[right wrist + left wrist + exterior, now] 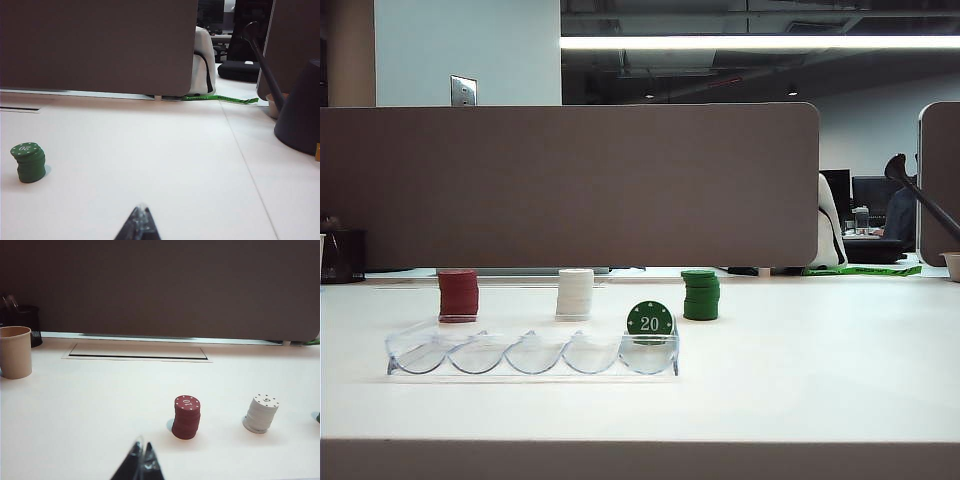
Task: Pick up the chip in the box and place it on the pile of chips with the same color.
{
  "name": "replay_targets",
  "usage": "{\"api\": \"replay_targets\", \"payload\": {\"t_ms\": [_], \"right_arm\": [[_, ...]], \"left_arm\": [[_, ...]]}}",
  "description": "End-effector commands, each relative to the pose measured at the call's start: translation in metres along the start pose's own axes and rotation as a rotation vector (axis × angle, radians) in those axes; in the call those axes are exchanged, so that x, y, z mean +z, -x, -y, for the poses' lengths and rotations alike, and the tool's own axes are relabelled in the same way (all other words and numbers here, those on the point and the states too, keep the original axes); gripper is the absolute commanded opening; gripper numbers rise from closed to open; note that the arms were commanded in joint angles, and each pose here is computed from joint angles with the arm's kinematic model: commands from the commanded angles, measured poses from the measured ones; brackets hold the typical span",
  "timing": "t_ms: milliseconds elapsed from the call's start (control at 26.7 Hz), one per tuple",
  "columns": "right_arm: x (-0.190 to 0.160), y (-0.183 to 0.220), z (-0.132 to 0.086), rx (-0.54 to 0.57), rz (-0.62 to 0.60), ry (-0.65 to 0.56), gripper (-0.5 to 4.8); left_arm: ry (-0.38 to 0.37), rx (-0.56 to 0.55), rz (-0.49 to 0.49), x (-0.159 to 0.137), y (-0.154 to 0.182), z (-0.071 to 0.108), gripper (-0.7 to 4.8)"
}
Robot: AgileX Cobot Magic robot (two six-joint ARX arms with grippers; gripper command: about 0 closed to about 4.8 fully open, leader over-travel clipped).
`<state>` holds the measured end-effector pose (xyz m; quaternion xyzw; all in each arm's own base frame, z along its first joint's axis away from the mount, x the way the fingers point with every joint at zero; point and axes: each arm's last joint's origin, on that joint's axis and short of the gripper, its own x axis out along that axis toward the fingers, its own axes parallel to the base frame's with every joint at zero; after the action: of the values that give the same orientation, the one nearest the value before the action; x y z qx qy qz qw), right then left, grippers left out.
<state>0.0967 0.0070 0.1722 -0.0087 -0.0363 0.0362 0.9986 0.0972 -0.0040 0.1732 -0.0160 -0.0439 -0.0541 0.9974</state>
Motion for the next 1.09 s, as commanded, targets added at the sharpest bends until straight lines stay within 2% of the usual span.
{"api": "replay_targets", "payload": {"t_ms": [38,825,900,1013,1088], "right_arm": [[0.001,0.000,0.000,-0.001,0.014,-0.001,-0.06],[0.008,0.001,0.000,0.003,0.015,0.008,-0.06],[0.016,0.003,0.000,0.003,-0.005,0.009,-0.06],[0.031,0.008,0.000,0.004,-0.021,0.011,-0.06],[0.041,0.011,0.001,0.003,-0.017,0.010,-0.06]], "left_arm": [[0.001,-0.002,0.011,0.002,0.000,0.000,-0.06],[0.003,-0.003,0.016,0.005,0.000,0.000,-0.06],[0.019,-0.003,0.006,0.010,0.002,0.001,-0.06],[0.111,-0.001,0.004,0.024,0.005,0.001,-0.06],[0.117,-0.004,0.022,0.034,0.007,0.002,-0.06]]}}
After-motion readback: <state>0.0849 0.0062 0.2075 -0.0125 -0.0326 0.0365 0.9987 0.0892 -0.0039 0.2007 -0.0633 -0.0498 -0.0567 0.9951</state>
